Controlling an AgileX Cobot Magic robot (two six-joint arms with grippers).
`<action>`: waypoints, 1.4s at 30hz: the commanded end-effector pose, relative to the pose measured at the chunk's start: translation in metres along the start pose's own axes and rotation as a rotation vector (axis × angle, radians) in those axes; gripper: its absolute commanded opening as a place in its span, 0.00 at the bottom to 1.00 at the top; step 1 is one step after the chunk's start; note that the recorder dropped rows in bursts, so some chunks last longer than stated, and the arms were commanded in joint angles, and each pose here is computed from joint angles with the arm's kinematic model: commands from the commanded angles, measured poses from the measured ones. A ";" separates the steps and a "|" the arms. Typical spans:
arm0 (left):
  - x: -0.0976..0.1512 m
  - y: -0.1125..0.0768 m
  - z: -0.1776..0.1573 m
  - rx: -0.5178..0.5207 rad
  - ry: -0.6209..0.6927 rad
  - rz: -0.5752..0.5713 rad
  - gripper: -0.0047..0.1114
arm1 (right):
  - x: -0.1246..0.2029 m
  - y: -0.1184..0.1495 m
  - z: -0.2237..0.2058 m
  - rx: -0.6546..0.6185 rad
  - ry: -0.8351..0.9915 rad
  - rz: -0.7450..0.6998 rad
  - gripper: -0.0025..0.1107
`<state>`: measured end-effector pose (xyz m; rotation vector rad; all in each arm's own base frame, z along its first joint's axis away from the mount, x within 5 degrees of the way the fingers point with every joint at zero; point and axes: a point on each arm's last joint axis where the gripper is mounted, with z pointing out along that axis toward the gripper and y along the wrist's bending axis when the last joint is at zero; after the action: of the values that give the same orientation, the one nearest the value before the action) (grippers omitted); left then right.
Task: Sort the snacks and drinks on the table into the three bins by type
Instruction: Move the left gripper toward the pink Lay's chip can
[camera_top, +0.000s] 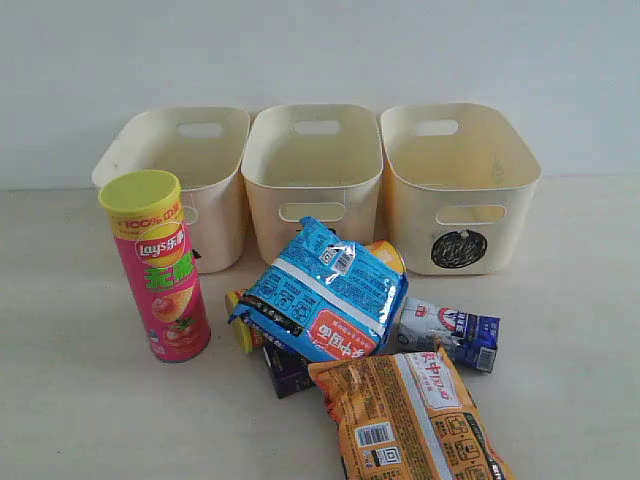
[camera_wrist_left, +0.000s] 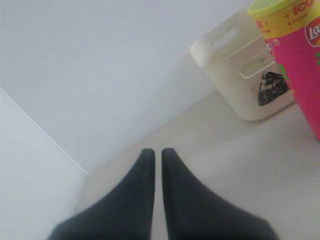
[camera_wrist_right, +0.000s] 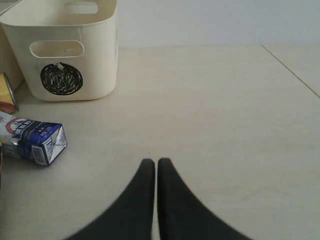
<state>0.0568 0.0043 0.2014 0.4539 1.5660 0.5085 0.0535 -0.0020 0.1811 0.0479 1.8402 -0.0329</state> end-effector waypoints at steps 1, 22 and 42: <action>-0.021 0.004 -0.003 -0.049 -0.228 0.114 0.08 | -0.001 0.000 0.000 0.006 -0.016 -0.006 0.02; -0.117 0.071 -0.034 0.062 -0.561 -0.975 0.08 | -0.001 0.000 0.000 0.006 -0.016 -0.007 0.02; -0.068 0.033 0.069 0.139 0.429 -0.620 0.08 | -0.001 0.000 0.000 0.006 -0.014 -0.006 0.02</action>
<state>0.1194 -0.0013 0.2825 -0.1478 1.8828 -0.0686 0.0535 -0.0020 0.1811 0.0479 1.8402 -0.0329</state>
